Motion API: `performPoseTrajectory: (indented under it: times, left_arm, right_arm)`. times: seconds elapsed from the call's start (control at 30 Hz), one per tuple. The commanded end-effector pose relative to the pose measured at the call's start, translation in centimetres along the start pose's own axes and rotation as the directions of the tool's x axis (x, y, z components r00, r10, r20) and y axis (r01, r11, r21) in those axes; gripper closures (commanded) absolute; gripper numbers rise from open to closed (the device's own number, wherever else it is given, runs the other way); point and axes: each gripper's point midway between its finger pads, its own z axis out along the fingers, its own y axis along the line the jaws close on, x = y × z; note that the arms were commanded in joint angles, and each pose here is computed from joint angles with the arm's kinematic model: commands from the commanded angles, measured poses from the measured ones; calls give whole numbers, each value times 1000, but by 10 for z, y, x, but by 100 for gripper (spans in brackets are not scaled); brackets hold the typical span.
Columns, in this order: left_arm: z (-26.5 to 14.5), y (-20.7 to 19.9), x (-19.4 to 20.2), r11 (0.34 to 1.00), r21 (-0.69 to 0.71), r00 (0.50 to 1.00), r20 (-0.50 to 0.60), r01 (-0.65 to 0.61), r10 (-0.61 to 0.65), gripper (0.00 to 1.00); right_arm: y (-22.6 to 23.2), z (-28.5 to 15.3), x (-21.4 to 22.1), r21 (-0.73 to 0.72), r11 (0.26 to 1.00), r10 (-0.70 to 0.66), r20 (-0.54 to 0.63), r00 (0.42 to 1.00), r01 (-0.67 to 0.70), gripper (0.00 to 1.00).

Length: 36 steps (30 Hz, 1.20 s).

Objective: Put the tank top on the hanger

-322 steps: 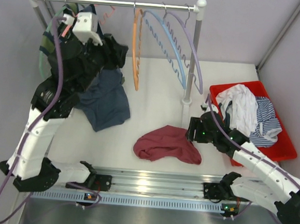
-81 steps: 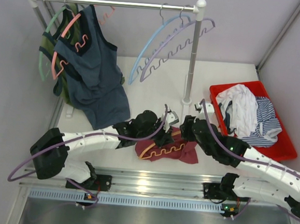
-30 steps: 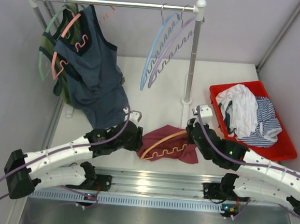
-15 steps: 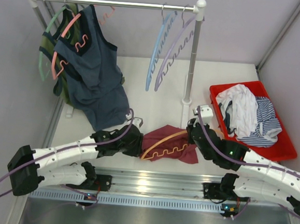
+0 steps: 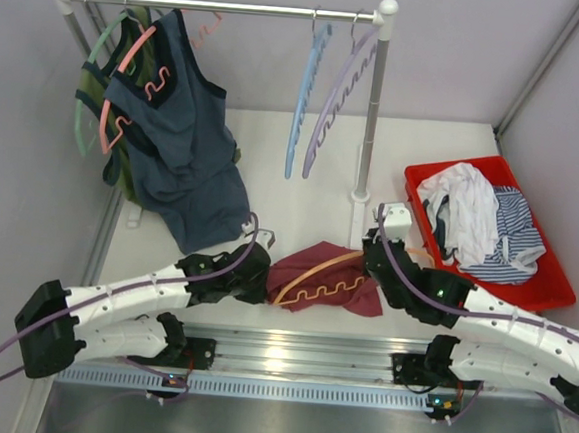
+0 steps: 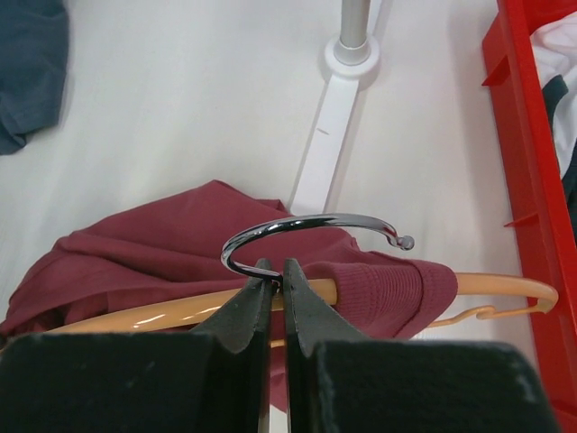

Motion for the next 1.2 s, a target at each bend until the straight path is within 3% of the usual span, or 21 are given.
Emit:
performPoseTrajectory:
  times: [0.0,0.27,0.6,1.17]
  left_arm:
    - [-7,-15,-12,998,63,999,43,10,-12,100]
    - [-26,-27,-21,993,120,999,54,-3,-3,100]
    - [-43,-29,-33,993,115,996,88,10,-20,100]
    - [-87,-71,-73,971,233,990,141,-48,15,100]
  right_arm:
    - [-14,-3,-28,111,994,1,73,997,-9,100]
    - [-19,0,-39,207,978,-3,86,996,-15,100]
    - [-10,5,-36,190,981,13,104,994,-33,100]
    - [10,6,-61,201,978,33,148,988,-63,100]
